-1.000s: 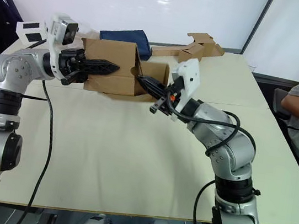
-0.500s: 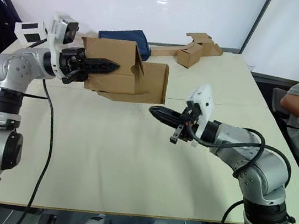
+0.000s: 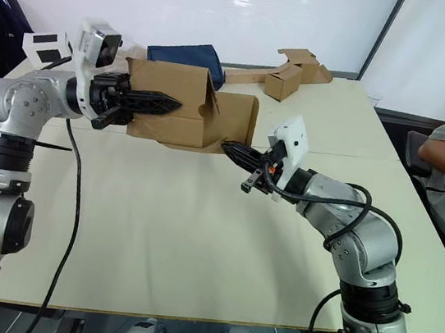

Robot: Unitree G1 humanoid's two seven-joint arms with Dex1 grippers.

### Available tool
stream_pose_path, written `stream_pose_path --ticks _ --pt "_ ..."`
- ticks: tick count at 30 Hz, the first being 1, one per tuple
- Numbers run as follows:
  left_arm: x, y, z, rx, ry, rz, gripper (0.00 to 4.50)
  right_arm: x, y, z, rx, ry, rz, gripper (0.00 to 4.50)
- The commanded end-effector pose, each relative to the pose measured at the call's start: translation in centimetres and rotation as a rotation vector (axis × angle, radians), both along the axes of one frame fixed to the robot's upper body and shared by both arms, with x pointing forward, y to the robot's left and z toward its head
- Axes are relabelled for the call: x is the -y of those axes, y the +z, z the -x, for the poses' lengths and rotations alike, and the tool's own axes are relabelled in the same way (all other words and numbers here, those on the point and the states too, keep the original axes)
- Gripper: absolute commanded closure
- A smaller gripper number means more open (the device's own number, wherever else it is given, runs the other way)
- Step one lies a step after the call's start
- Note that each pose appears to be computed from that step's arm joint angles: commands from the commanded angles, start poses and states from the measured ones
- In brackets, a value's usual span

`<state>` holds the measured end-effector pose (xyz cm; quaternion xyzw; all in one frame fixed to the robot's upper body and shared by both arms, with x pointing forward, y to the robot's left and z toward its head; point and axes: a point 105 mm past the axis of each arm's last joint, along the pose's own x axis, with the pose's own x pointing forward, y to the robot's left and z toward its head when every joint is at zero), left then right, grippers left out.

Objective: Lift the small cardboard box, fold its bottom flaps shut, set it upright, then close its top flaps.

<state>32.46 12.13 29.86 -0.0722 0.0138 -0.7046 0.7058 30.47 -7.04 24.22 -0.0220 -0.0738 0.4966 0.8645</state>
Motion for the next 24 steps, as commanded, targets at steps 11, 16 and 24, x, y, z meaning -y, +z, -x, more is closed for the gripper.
stream_pose_path --ticks 11,16,24 --pt "0.6 0.7 0.8 0.035 -0.037 0.016 4.5 -2.8 1.9 0.8 0.065 0.117 -0.076 4.44" --pt "0.7 0.7 0.7 0.038 -0.035 0.019 4.5 -3.3 2.1 0.8 0.077 0.134 -0.078 4.44" --pt "-0.2 1.0 0.0 0.052 0.03 0.029 4.5 -0.7 4.4 2.1 0.134 0.166 -0.087 4.44"
